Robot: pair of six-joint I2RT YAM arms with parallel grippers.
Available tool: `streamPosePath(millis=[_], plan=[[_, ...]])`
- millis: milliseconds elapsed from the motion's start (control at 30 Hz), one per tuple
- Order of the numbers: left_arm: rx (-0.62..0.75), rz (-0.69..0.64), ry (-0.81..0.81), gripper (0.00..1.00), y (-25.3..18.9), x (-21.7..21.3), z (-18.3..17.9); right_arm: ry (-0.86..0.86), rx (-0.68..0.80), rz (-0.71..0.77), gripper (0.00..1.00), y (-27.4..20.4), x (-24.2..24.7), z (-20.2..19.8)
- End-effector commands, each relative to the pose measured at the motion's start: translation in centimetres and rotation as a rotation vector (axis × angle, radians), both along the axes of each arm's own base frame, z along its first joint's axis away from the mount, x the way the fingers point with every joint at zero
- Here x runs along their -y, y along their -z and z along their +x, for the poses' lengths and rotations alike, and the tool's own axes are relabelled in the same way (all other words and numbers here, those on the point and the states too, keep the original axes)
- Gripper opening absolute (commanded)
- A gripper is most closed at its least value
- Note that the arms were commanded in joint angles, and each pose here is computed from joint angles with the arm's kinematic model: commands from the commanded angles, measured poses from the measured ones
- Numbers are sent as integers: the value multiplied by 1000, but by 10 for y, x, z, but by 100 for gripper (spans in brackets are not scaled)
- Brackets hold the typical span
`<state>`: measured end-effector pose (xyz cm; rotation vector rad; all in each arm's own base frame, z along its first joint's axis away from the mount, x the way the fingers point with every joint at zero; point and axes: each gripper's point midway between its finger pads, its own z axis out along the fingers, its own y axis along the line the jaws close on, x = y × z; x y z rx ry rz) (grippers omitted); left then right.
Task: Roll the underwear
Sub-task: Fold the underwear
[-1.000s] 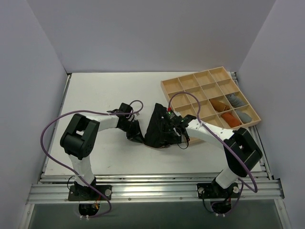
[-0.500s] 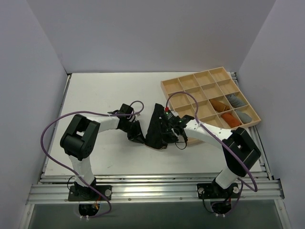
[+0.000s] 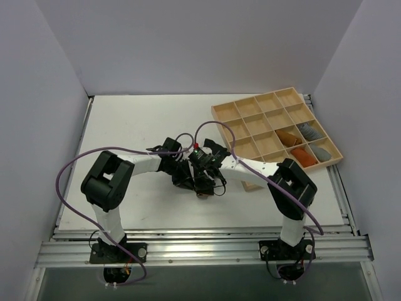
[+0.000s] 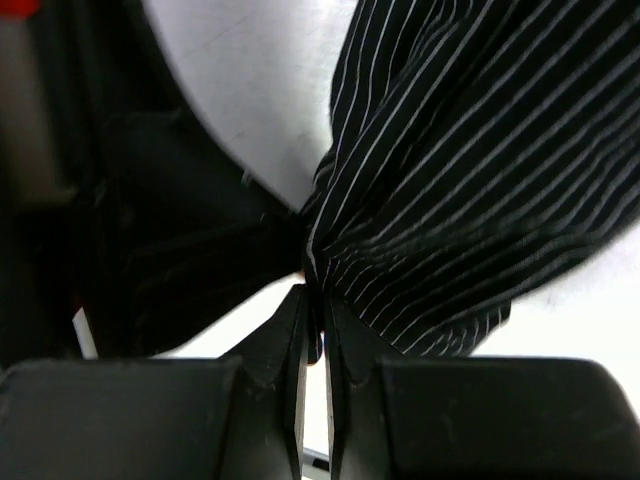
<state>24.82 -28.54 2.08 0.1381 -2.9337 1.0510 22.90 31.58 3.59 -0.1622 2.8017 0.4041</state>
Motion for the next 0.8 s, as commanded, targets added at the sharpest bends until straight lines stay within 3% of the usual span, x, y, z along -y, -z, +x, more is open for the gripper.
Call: streamPosePath(millis=[0, 767], plan=[[83, -43, 4, 9, -18, 11, 12, 7, 9, -13, 0, 2, -8, 11], [65, 34, -20, 7, -4, -5, -9, 163, 33, 13, 0, -6, -1, 46]])
